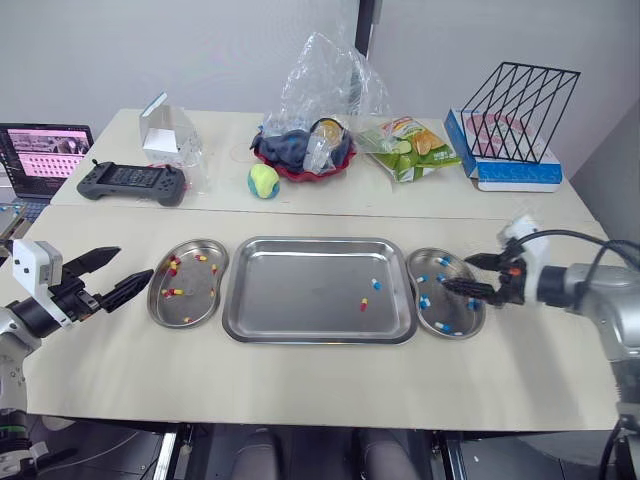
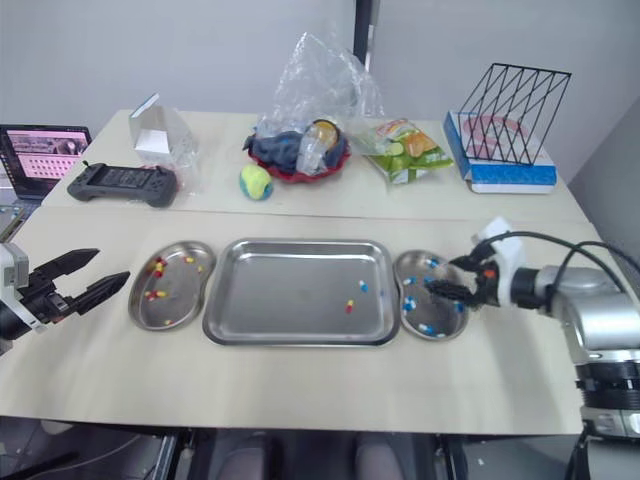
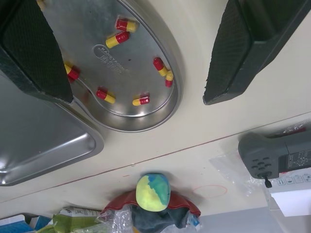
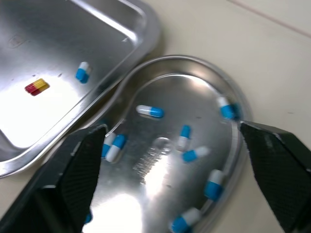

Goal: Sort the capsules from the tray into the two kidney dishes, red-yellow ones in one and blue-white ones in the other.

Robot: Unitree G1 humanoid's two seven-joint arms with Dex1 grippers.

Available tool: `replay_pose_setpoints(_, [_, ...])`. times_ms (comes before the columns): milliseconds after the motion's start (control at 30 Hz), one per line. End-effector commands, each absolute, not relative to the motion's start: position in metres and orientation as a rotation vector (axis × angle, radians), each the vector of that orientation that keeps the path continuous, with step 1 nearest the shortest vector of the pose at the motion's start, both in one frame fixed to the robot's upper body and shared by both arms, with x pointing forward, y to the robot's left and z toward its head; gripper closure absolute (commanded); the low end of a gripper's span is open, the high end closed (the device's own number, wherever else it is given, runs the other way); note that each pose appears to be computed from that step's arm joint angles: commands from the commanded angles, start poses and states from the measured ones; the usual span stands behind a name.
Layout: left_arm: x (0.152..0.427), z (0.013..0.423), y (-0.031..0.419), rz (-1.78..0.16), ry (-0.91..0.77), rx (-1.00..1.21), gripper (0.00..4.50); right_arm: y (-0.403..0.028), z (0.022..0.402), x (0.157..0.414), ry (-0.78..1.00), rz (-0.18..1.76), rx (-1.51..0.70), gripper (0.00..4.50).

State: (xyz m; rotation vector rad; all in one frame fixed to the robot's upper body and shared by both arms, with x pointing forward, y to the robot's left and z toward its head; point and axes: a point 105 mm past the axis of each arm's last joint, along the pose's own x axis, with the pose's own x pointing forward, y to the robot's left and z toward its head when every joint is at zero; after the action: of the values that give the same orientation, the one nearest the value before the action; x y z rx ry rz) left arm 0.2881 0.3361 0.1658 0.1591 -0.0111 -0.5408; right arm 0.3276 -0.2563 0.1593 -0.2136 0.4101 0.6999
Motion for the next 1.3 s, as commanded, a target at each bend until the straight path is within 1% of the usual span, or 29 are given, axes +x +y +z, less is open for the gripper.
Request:
replay_pose_setpoints(33, [0.287, 0.184, 0.343, -0.524, -0.059, 0.21, 0.0, -0.276, 0.18, 0.328, 0.315, 0.652, -0.195, 0.01])
replay_pose_setpoints(100, [0.285, 0.183, 0.348, -0.506, -0.057, 0.212, 0.0, -0.304, 0.182, 0.331, 0.253, 0.543, -0.165, 0.01])
replay_pose_setpoints(200, [0.283, 0.18, 0.353, -0.489, -0.049, 0.211, 0.0, -0.339, 0.182, 0.332, 0.15, 0.4, -0.041, 0.01])
replay_pose_setpoints(300, [0.28, 0.176, 0.355, -0.486, -0.034, 0.204, 0.0, -0.359, 0.175, 0.325, 0.089, 0.331, 0.005, 0.01])
replay_pose_setpoints(433, [0.277, 0.175, 0.355, -0.494, -0.031, 0.199, 0.0, -0.363, 0.167, 0.318, 0.054, 0.312, -0.008, 0.01])
replay_pose_setpoints(667, [0.278, 0.178, 0.354, -0.503, -0.035, 0.2, 0.0, -0.349, 0.162, 0.315, 0.033, 0.342, -0.045, 0.01])
replay_pose_setpoints(767, [0.277, 0.176, 0.348, -0.538, -0.019, 0.199, 0.0, -0.344, 0.163, 0.314, 0.04, 0.371, 0.001, 0.01])
replay_pose_setpoints(933, [0.279, 0.177, 0.345, -0.539, -0.018, 0.206, 0.0, -0.342, 0.164, 0.313, 0.04, 0.382, 0.006, 0.01])
replay_pose_setpoints(1033, [0.288, 0.195, 0.321, -0.61, -0.068, 0.214, 0.0, -0.333, 0.169, 0.31, 0.045, 0.448, 0.064, 0.01])
replay_pose_setpoints(1133, [0.297, 0.208, 0.281, -0.73, -0.091, 0.208, 0.0, -0.323, 0.173, 0.308, 0.04, 0.489, 0.039, 0.01])
replay_pose_setpoints(1200, [0.299, 0.207, 0.257, -0.799, -0.068, 0.174, 0.0, -0.318, 0.174, 0.307, 0.044, 0.512, 0.027, 0.01])
replay_pose_setpoints(1300, [0.3, 0.199, 0.206, -0.944, -0.018, 0.177, 0.0, -0.305, 0.173, 0.299, 0.078, 0.574, 0.017, 0.01])
